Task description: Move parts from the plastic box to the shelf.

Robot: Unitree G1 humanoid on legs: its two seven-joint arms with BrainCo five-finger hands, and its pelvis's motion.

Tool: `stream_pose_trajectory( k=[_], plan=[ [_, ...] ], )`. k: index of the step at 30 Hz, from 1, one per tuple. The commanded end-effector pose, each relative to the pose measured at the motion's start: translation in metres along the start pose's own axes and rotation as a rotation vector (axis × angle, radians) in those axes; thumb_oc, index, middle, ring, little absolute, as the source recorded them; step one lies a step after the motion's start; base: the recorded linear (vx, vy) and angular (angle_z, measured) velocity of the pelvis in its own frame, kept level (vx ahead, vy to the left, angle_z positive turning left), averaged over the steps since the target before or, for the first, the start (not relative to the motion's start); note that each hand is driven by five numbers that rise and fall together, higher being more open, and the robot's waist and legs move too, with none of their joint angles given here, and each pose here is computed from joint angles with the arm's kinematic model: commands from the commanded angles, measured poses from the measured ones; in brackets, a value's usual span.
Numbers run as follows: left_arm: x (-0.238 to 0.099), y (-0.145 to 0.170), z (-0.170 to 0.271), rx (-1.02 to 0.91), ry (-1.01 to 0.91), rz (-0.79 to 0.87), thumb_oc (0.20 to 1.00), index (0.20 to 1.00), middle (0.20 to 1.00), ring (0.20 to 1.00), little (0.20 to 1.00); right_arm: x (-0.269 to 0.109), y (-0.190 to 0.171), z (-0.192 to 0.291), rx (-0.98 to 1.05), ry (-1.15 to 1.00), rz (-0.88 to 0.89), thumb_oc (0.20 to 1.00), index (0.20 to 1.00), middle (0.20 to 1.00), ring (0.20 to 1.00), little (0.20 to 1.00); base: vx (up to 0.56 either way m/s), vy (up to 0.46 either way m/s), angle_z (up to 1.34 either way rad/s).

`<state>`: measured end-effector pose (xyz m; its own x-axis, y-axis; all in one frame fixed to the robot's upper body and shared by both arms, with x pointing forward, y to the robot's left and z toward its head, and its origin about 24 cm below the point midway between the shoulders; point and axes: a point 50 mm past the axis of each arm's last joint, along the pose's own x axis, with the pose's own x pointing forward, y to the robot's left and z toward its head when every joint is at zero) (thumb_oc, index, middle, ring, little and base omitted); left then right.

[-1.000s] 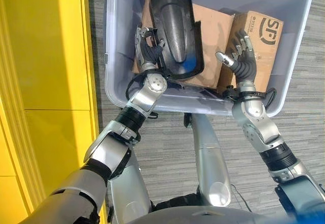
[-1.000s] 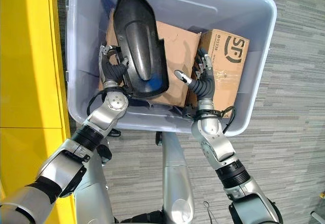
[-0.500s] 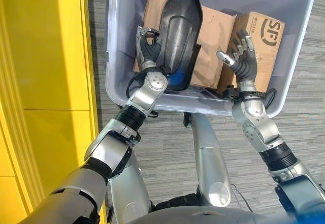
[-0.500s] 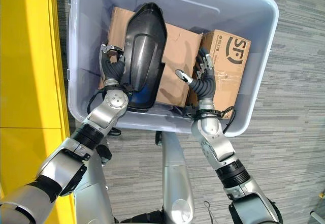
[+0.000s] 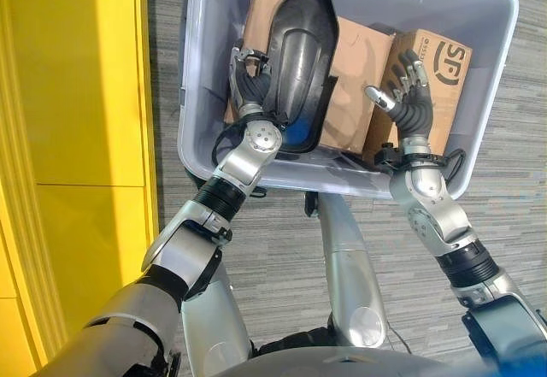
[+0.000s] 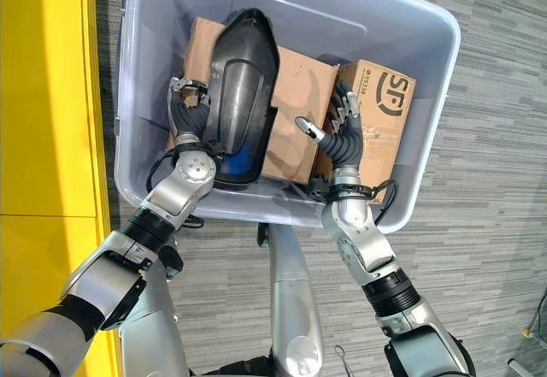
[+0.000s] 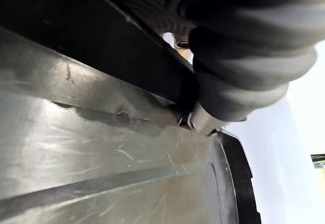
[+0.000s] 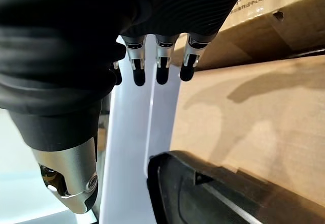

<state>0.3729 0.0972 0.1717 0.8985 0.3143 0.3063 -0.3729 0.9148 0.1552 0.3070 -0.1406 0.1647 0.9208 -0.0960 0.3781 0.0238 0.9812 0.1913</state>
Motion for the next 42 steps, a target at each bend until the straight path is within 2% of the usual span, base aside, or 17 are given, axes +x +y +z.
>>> stream_pose_trajectory(
  k=[1, 7, 14, 15, 19, 23, 28, 34, 42],
  plan=[
    [-0.061, -0.058, -0.048, -0.074, 0.321, -0.313, 1.000, 1.000, 1.000, 1.000, 1.000, 0.003, 0.004, 0.022, 0.038, -0.093, 0.024, 1.000, 1.000, 1.000, 1.000, 1.000, 0.00, 0.000, 0.00],
    [-0.068, -0.058, -0.043, -0.082, 0.263, -0.307, 1.000, 1.000, 1.000, 1.000, 1.000, 0.001, 0.003, 0.021, 0.032, -0.096, 0.018, 1.000, 1.000, 1.000, 1.000, 1.000, 0.00, 0.001, 0.03],
    [-0.058, -0.038, -0.002, -0.064, -0.050, -0.130, 1.000, 1.000, 1.000, 1.000, 1.000, -0.004, 0.001, 0.018, 0.035, -0.099, 0.001, 1.000, 1.000, 1.000, 1.000, 1.000, 0.00, 0.000, 0.00],
    [-0.052, -0.029, 0.013, -0.049, -0.163, -0.077, 1.000, 1.000, 1.000, 1.000, 1.000, -0.006, 0.002, 0.017, 0.036, -0.096, -0.003, 1.000, 1.000, 1.000, 1.000, 1.000, 0.00, 0.000, 0.00],
    [-0.048, -0.019, 0.028, -0.024, -0.277, -0.037, 1.000, 1.000, 1.000, 1.000, 1.000, -0.009, -0.001, 0.014, 0.042, -0.090, -0.014, 1.000, 1.000, 1.000, 1.000, 1.000, 0.00, -0.025, 0.01],
    [-0.047, -0.015, 0.032, -0.008, -0.312, -0.023, 1.000, 1.000, 1.000, 1.000, 1.000, -0.011, -0.001, 0.012, 0.045, -0.088, -0.018, 1.000, 1.000, 1.000, 1.000, 1.000, 0.00, -0.017, 0.03],
    [-0.055, -0.007, 0.049, -0.033, -0.484, 0.049, 1.000, 1.000, 1.000, 1.000, 1.000, -0.015, -0.004, 0.009, 0.052, -0.090, -0.031, 1.000, 1.000, 1.000, 1.000, 1.000, 0.00, -0.009, 0.02],
    [-0.053, 0.007, 0.053, -0.104, -0.504, 0.167, 1.000, 1.000, 1.000, 1.000, 1.000, -0.017, -0.001, 0.010, 0.046, -0.108, -0.033, 1.000, 1.000, 1.000, 1.000, 1.000, 0.00, 0.000, 0.00],
    [-0.047, 0.005, 0.049, -0.121, -0.397, 0.080, 1.000, 1.000, 1.000, 1.000, 1.000, -0.018, -0.002, 0.008, 0.046, -0.099, -0.042, 1.000, 1.000, 1.000, 1.000, 1.000, 0.00, 0.000, 0.00]
  ],
)
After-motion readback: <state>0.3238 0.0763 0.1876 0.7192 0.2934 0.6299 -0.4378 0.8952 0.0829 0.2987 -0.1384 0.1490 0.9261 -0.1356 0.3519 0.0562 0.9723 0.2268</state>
